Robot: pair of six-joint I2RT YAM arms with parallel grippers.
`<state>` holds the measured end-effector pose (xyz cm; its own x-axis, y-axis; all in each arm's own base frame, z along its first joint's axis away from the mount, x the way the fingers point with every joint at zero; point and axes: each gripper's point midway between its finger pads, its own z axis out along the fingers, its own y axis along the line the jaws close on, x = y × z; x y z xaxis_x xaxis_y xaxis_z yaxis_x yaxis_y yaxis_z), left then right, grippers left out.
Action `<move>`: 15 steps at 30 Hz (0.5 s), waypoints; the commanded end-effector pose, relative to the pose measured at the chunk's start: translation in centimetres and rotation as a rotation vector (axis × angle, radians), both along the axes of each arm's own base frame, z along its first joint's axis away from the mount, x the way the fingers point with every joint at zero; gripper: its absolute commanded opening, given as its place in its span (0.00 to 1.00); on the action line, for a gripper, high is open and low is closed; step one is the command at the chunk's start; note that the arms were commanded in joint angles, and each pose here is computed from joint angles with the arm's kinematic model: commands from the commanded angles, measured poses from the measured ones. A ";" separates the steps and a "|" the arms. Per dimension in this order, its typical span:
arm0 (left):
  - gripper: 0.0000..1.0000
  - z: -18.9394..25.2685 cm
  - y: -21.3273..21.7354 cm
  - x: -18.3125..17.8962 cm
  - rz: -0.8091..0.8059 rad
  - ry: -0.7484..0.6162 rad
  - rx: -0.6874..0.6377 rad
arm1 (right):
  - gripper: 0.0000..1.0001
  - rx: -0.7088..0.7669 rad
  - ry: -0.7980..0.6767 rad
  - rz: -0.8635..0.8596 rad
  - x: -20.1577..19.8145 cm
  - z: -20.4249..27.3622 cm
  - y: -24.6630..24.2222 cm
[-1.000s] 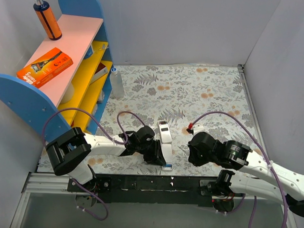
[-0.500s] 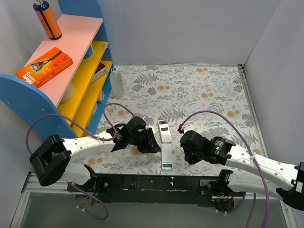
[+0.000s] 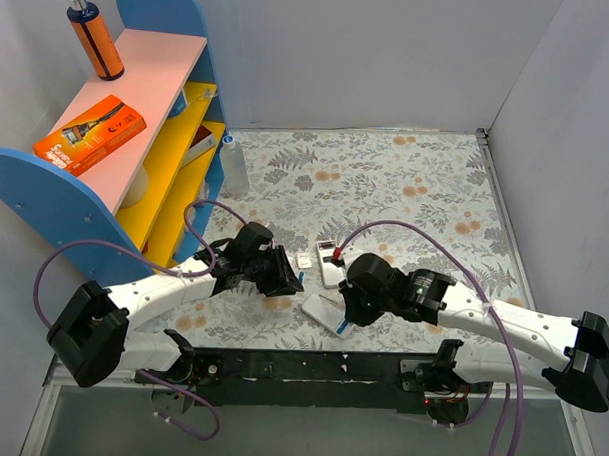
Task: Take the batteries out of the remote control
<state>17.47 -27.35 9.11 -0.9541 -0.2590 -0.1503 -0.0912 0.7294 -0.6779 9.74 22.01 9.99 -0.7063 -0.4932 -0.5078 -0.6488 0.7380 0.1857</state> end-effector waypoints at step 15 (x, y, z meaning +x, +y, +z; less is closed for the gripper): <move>0.29 -0.9 -0.4 -0.5 -0.122 -0.001 0.024 | 0.01 -0.019 0.068 -0.012 -2.1 4.2 -2.4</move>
<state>16.51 -27.25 7.73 -0.9742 -0.1843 -0.1302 -0.0544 0.7516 -0.6573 9.90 22.84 14.15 -0.6898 -0.5001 -0.5235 -0.6691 0.7166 0.1971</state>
